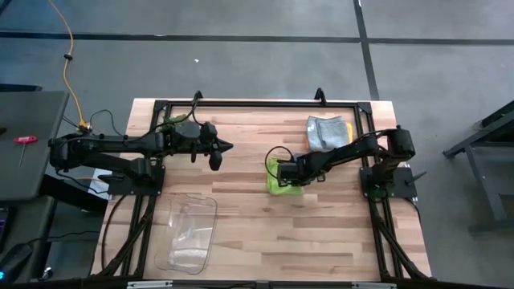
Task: Fold microfiber towels
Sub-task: Stack the green towel on top of the light blue towel
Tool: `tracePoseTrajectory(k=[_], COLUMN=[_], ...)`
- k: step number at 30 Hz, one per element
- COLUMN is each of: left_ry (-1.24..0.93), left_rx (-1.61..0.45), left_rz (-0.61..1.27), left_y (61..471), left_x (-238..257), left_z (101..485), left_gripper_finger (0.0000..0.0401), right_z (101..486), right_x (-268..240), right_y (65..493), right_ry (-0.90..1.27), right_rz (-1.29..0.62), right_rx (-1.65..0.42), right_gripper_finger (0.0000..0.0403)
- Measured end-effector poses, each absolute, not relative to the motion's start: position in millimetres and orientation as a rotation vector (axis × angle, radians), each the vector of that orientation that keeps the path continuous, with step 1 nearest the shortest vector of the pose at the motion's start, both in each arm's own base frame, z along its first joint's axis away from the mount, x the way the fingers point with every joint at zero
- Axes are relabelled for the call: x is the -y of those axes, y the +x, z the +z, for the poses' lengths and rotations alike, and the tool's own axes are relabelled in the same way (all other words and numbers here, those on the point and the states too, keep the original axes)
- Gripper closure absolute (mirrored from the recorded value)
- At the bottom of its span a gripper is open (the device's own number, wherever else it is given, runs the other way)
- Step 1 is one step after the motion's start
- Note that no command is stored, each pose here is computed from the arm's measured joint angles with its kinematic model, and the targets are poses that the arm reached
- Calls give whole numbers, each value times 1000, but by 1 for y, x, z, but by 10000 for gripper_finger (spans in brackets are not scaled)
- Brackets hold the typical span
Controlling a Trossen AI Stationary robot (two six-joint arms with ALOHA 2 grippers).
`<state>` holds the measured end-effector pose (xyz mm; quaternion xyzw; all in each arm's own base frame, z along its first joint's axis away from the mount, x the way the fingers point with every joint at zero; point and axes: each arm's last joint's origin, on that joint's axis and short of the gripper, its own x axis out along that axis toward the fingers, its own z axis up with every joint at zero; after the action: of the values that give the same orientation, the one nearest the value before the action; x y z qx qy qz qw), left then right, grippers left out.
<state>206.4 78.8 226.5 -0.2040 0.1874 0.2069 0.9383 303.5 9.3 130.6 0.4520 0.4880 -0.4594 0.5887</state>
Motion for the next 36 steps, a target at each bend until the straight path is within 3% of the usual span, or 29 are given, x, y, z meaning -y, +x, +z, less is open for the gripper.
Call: tracePoseTrajectory(k=[11,24,29,36], left_ry=[-413,-433,-438,-453], left_rx=[-381,-372,-369,-370], left_rz=[439,469,478,482], left_y=[206,206,206,206], left_x=[-79,-80,-80,-80], left_z=[227,227,227,226], left_gripper_finger=[401,401,401,401], right_z=[180,255,268,285], right_x=[4,66,86,118], right_y=[272,232,228,215], right_ry=[877,825,820,762], right_rz=[-1047,-962,-871,-939], right_rx=[-1146,-845,-764,-726], right_gripper_finger=[401,402,402,403])
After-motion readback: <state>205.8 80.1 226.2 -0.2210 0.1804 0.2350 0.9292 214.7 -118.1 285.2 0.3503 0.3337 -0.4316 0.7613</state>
